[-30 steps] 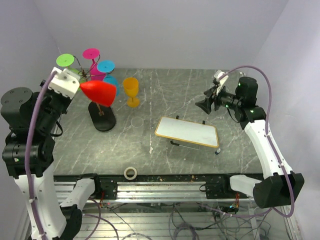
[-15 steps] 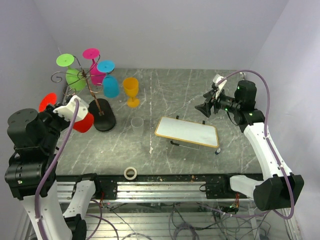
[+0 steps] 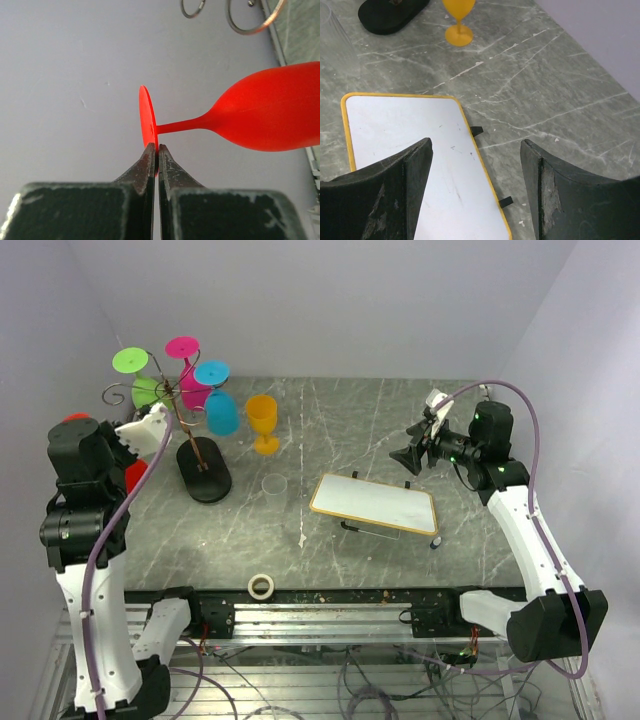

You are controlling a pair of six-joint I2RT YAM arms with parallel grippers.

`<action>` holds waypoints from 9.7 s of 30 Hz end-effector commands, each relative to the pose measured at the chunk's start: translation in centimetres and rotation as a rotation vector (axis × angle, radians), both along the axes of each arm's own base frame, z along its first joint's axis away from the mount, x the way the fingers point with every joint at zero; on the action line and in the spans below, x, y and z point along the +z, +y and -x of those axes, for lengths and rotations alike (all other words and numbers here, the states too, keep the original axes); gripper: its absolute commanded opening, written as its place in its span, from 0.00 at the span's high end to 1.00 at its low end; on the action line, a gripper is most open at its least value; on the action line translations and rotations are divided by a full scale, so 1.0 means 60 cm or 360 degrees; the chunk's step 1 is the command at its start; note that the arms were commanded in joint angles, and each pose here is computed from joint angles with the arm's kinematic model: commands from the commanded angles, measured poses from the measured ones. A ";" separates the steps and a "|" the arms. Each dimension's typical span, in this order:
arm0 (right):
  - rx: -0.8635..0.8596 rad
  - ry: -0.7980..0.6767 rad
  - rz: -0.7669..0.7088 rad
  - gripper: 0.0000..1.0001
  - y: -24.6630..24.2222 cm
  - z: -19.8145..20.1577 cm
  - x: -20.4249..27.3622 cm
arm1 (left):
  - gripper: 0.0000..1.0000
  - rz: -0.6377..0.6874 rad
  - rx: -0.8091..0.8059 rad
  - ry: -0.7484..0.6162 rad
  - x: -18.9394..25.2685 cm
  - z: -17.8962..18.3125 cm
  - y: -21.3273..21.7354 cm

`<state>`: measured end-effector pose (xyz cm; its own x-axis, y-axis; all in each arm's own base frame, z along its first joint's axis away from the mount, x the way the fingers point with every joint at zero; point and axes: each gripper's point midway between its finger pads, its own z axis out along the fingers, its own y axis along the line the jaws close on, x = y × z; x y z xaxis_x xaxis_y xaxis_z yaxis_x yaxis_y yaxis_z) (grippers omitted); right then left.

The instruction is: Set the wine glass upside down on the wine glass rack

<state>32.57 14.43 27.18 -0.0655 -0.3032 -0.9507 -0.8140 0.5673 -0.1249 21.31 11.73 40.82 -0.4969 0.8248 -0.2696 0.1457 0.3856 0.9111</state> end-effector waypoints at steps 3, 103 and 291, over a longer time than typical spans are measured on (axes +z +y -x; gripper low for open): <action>0.0000 -0.0087 -0.0002 0.29 -0.003 0.007 0.015 | 0.93 -0.0185 0.0047 -0.0102 0.038 -0.051 0.025; 0.0035 -0.0143 -0.0021 0.26 0.002 0.015 0.024 | 0.88 0.0123 -0.0307 0.0039 -0.042 -0.239 -0.037; 0.0342 -0.0191 -0.0544 1.00 0.197 -0.012 0.390 | 0.34 0.2843 -0.0925 0.0216 0.084 -0.193 -0.527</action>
